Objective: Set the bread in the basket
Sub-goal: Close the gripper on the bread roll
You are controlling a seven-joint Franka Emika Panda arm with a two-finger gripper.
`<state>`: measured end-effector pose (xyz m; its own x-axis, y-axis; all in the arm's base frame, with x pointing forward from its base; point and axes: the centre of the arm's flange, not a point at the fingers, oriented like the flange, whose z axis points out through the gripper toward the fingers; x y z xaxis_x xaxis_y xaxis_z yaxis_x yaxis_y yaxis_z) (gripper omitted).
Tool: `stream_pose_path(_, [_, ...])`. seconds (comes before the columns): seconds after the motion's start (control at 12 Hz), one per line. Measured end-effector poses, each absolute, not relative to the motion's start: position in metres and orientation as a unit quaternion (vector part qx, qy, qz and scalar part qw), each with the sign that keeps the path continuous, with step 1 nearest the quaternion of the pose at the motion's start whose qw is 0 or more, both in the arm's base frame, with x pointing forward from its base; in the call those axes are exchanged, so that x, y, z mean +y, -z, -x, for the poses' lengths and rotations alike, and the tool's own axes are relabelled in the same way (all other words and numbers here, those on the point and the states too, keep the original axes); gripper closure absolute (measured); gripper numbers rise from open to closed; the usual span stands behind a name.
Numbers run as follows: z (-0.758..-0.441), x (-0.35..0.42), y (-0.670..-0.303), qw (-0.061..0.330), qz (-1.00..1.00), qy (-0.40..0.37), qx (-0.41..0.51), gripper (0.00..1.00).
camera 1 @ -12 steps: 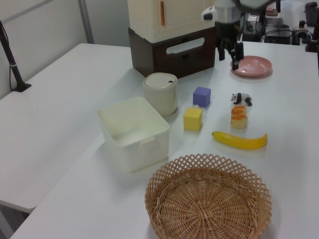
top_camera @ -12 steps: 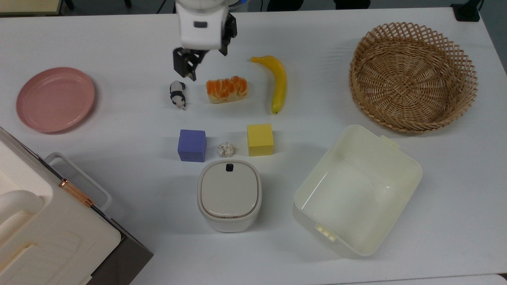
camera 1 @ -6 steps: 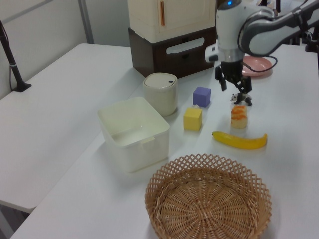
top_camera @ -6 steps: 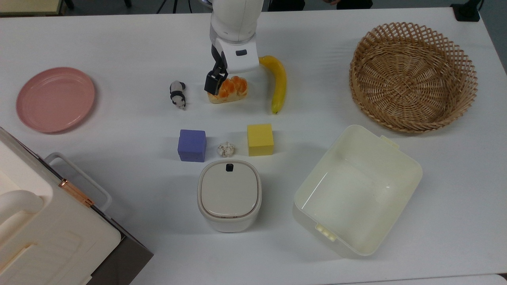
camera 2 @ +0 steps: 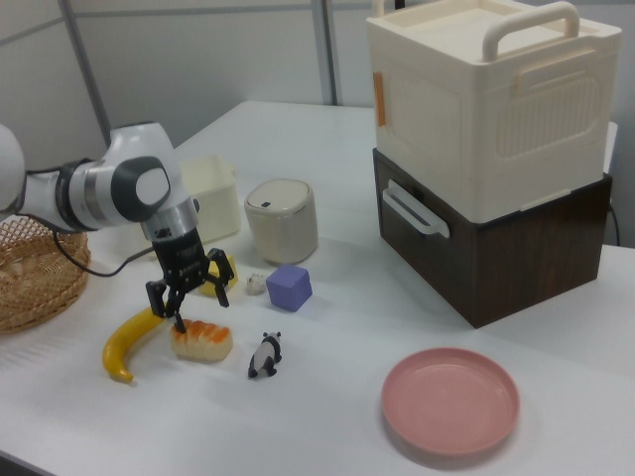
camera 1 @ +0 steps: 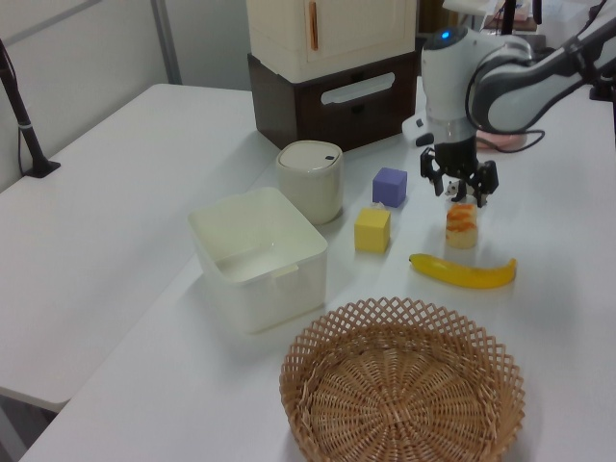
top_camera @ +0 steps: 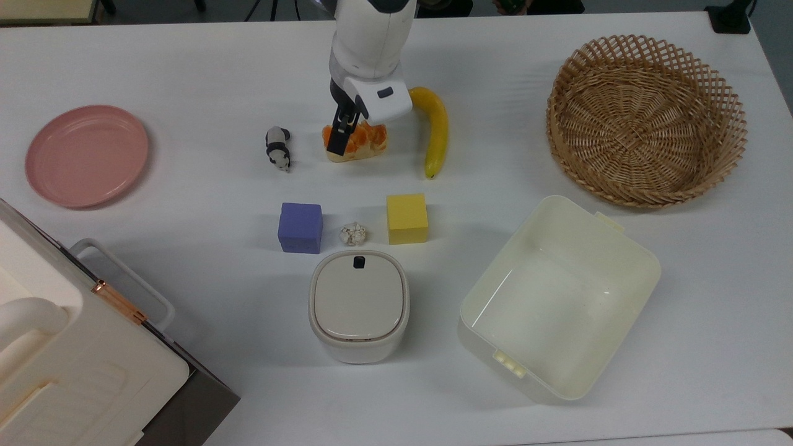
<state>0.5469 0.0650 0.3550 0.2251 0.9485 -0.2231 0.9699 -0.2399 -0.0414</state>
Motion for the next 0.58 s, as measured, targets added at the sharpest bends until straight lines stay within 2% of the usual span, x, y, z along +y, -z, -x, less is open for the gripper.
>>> stream_pose_path(0.33, [-0.544, 0.073, -0.331, 0.053, -0.770, 0.111, 0.626, 0.03])
stream_pose_path(0.5, [-0.545, 0.073, -0.326, 0.053, -0.768, 0.114, 0.627, 0.05])
stream_pose_path(0.58, [-0.546, 0.074, -0.323, 0.056, -0.766, 0.114, 0.630, 0.10])
